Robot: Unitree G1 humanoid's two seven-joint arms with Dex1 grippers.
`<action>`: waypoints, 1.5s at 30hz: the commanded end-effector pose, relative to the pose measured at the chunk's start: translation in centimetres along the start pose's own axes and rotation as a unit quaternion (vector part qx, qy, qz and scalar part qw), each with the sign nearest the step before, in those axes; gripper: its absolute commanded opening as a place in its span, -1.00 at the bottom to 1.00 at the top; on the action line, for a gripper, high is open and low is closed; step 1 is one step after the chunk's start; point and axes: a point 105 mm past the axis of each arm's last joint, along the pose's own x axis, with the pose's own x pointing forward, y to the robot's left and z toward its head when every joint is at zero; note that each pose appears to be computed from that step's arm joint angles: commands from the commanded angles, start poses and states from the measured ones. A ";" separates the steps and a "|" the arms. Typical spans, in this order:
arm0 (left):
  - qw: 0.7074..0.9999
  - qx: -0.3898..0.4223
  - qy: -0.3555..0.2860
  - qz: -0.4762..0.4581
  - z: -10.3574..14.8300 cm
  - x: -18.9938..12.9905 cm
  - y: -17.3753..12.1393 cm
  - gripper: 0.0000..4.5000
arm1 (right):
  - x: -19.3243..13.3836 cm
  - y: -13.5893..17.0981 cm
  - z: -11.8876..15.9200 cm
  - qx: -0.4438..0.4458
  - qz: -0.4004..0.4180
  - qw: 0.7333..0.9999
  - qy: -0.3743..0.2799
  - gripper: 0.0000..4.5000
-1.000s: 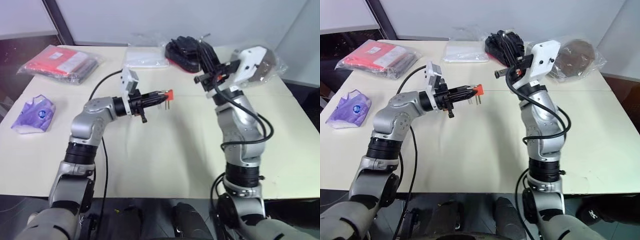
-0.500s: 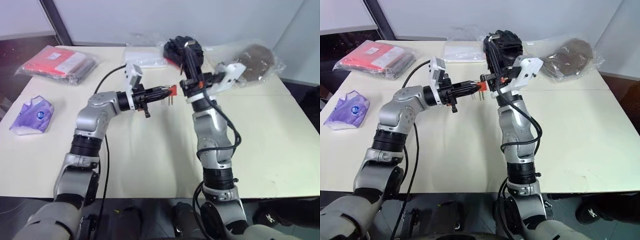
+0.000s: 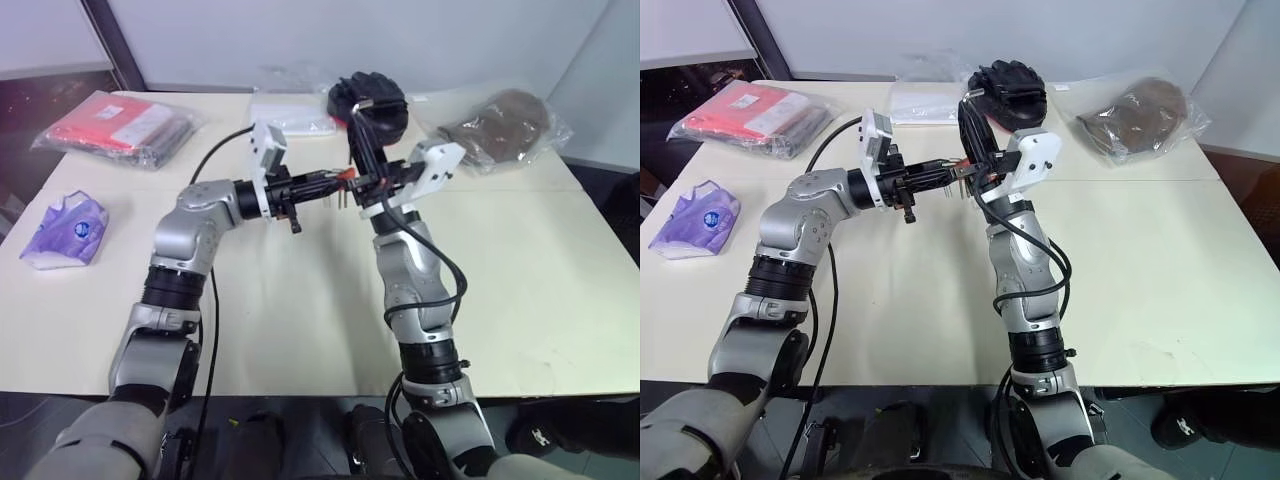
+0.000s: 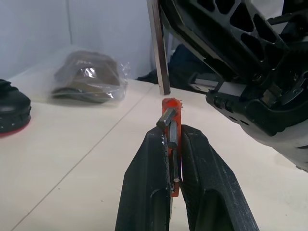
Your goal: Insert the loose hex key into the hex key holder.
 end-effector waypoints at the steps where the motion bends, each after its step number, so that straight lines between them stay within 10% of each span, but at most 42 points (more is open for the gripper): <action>1: 0.999 0.025 -0.019 -0.005 1.7 0.3 0.0 -1.00 | 0.1 0.6 1.0 -0.008 0.013 1.000 -0.020 -0.98; 33: 0.999 0.021 -0.029 0.004 2.3 0.4 0.4 -1.00 | -1.4 -0.4 -1.1 -0.080 0.022 0.996 0.041 -0.98; 42: 0.999 0.018 -0.029 0.004 1.9 0.4 0.3 -1.00 | -4.0 -2.3 0.4 -0.106 0.000 0.993 0.048 0.89; 45: 0.999 0.015 -0.029 0.002 1.8 0.5 0.1 -1.00 | -5.8 -3.1 1.6 -0.123 -0.008 0.991 0.056 0.97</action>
